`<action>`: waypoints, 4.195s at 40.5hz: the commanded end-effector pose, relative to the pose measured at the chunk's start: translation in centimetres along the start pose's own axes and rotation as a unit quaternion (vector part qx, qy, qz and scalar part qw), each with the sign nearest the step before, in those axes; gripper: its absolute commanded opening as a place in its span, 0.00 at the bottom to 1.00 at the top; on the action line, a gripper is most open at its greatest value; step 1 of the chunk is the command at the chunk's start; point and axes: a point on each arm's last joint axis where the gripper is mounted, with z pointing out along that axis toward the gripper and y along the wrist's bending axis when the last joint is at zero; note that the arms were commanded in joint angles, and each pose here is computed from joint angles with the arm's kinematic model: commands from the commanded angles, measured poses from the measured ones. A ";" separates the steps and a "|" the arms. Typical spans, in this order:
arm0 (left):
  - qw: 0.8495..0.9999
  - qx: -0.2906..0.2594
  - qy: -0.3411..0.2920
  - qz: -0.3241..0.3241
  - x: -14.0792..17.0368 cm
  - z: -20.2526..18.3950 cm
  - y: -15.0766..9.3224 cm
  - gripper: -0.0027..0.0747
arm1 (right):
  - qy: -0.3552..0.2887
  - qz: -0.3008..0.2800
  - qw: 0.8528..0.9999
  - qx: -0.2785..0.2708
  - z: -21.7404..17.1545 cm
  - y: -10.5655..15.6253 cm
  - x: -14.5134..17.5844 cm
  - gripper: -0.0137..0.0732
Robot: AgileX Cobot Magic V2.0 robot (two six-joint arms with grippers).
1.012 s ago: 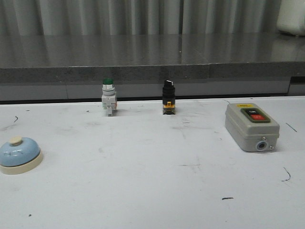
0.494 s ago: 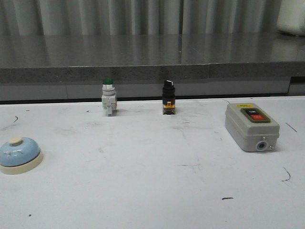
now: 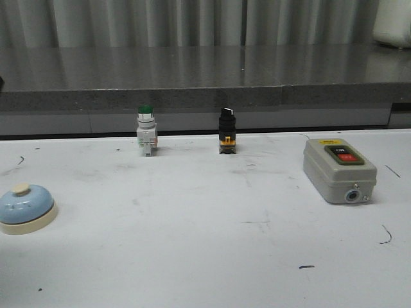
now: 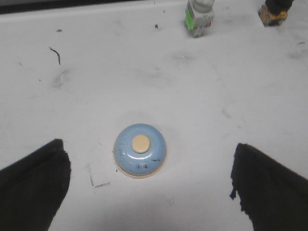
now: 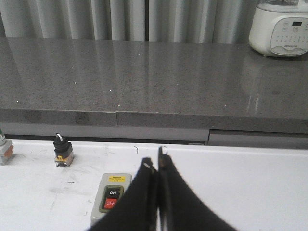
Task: Place and press bell with both arms
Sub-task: 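Lower the left gripper over the blue bell and grasp it, then carry the blue bell with the left gripper to the table center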
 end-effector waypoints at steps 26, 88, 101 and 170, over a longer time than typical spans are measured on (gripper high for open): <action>0.982 -0.013 0.188 0.022 -2.6 13.6 -0.2 0.88 | -0.046 -0.005 0.999 -0.002 0.0 0.1 -1.6 0.08; 0.976 0.065 0.158 0.134 -11.6 12.6 -10.0 0.44 | -0.046 -0.005 0.999 -0.002 0.0 0.1 -1.6 0.08; 0.964 0.094 0.177 0.176 -10.9 16.2 -15.0 0.44 | -0.046 -0.005 0.999 -0.002 0.0 0.1 -1.6 0.08; 0.957 0.064 0.232 0.164 -14.6 15.7 -12.8 0.01 | -0.046 -0.005 0.999 -0.002 0.0 0.1 -1.6 0.08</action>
